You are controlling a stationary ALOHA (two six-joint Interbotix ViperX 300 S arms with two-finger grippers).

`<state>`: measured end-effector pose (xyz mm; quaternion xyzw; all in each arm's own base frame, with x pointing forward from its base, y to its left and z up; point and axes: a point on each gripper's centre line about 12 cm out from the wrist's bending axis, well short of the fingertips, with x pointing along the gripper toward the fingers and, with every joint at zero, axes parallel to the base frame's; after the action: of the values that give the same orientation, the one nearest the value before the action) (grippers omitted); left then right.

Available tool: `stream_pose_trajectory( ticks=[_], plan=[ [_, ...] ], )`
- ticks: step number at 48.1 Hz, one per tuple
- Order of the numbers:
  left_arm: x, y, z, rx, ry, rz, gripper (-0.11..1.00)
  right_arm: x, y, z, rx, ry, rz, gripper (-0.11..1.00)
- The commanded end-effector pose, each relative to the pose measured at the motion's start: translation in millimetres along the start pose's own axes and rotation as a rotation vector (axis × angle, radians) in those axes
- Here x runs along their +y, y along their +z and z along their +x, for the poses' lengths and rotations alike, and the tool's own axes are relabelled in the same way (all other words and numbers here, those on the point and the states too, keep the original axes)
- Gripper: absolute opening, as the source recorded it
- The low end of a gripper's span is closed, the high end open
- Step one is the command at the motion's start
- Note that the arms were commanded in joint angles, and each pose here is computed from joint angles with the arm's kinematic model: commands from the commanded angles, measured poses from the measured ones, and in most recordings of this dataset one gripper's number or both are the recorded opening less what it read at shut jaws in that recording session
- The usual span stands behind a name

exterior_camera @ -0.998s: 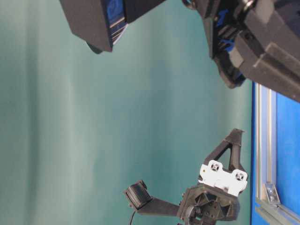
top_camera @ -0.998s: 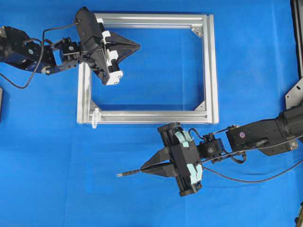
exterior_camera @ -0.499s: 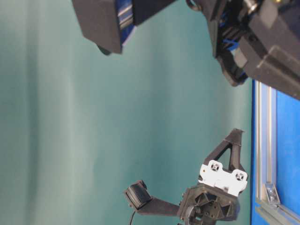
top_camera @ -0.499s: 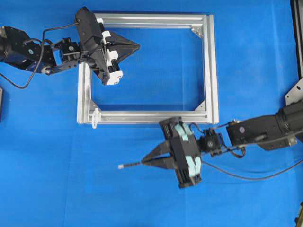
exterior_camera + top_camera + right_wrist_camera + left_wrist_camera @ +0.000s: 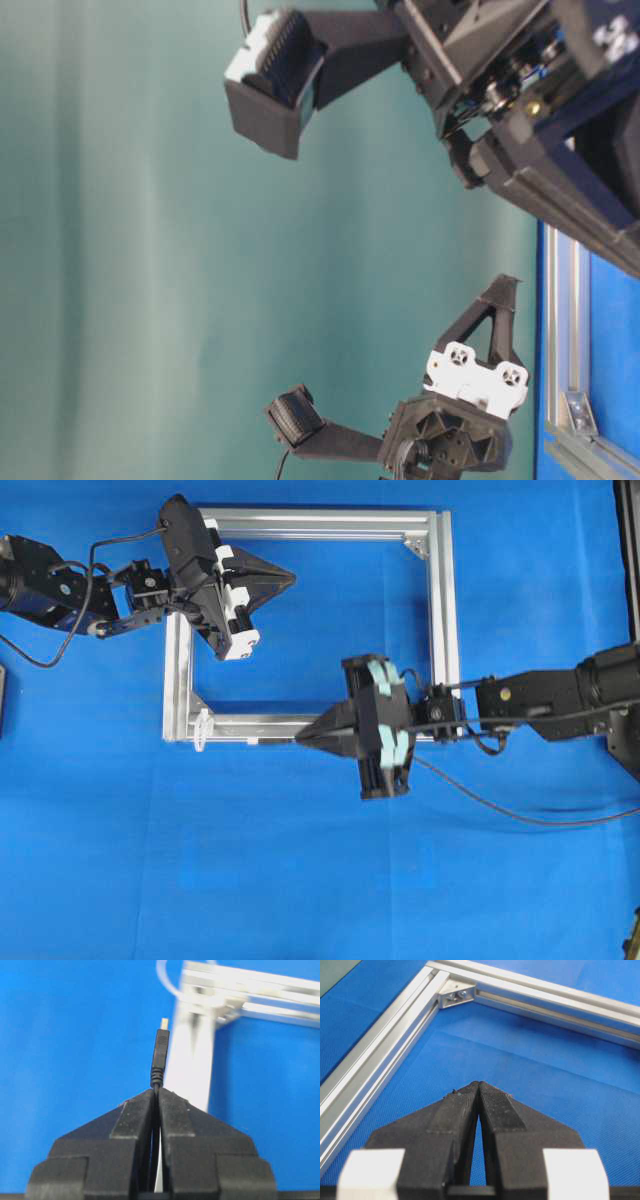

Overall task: Insert the wire through the string loop located on the left side.
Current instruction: 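Move the held plug up toward the white zip-tie loop on the frame, then align the plug tip with the opening of the white loop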

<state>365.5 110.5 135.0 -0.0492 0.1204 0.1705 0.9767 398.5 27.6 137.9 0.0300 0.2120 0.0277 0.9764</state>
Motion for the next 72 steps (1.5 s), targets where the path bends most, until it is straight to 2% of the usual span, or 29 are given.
stream_pose_trajectory(
  ticks=[1,9,21,49,72],
  plan=[
    [-2,15,-2,-0.044,-0.005,-0.002,0.00,-7,16,-5,-0.053,-0.014,0.004,0.00],
    [-2,14,-2,-0.043,-0.006,-0.001,0.00,-18,16,-6,-0.054,-0.039,0.015,0.00],
    [-2,15,-2,-0.044,-0.005,-0.002,0.00,-18,18,0,-0.060,-0.039,0.017,0.00],
    [-2,15,-2,-0.044,-0.005,-0.002,0.00,-15,26,41,-0.070,-0.029,0.018,0.00],
    [-2,16,-2,-0.047,-0.007,-0.002,0.00,-15,24,47,-0.065,-0.030,0.018,0.00]
  ],
)
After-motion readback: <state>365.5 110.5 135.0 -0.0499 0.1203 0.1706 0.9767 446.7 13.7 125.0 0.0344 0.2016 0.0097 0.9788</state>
